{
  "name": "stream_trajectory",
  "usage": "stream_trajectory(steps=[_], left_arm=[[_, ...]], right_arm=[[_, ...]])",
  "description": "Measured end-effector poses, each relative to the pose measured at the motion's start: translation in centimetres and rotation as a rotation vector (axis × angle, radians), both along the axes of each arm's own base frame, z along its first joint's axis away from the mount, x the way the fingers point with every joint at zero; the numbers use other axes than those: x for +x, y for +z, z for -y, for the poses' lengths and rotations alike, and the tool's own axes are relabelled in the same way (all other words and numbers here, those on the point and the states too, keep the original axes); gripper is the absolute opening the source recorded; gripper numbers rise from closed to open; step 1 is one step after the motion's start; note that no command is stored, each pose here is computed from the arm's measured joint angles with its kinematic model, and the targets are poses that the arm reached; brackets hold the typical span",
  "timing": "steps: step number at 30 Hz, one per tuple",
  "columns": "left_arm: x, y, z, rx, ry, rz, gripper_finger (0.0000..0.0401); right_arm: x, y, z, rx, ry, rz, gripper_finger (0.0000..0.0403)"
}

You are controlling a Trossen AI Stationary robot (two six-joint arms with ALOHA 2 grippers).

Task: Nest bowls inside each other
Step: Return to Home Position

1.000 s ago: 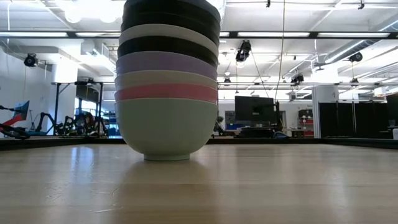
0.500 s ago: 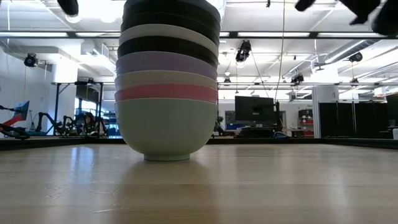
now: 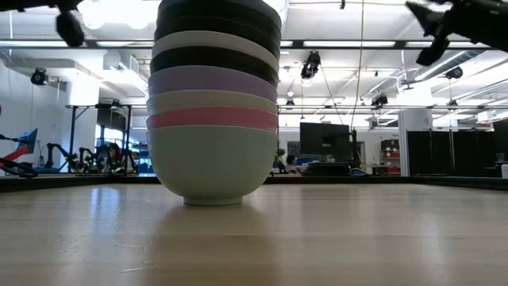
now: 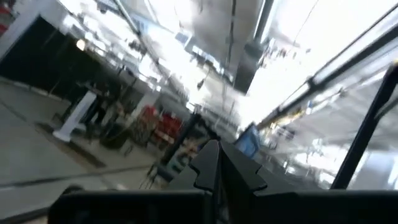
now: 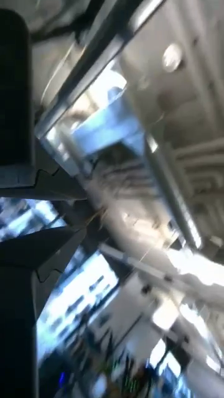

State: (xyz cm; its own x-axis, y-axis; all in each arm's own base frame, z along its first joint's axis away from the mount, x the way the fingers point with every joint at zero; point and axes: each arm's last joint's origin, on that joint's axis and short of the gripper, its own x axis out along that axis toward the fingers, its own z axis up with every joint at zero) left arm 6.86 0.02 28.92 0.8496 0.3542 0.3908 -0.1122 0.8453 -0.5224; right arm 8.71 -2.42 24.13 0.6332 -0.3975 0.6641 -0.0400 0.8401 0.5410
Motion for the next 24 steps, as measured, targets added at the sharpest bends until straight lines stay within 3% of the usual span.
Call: stream_trajectory(steps=[3,6,8,12,18,24], left_arm=[[-2.3,0.6,-0.6,-0.031,0.034,0.043,0.0000],[-2.2,0.5,-0.7,-0.007,0.052,-0.116,0.0000],[-2.4,1.3,-0.7,-0.050,0.019,-0.136,0.0000],[-1.8,-0.9,-0.5,-0.121,-0.014,-0.294,0.0000],[-0.3,-4.6,-0.1,-0.232,-0.077,-0.352,0.0000],[1.2,-9.2,0.3,-0.394,-0.100,-0.413,0.0000]], right_arm=[[-0.5,-0.4,0.3,0.048,-0.004,-0.114,0.0073],[-1.2,-0.7,0.0,0.061,0.111,-0.176,0.0073],[-1.3,-0.6,-0.1,0.062,0.172,-0.196,0.0073],[-0.8,-0.5,-0.2,0.061,0.217,-0.241,0.0073],[0.0,-2.5,-0.1,0.082,0.218,-0.371,0.0073],[0.6,-4.7,-0.3,0.132,0.349,-0.505,0.0067]])
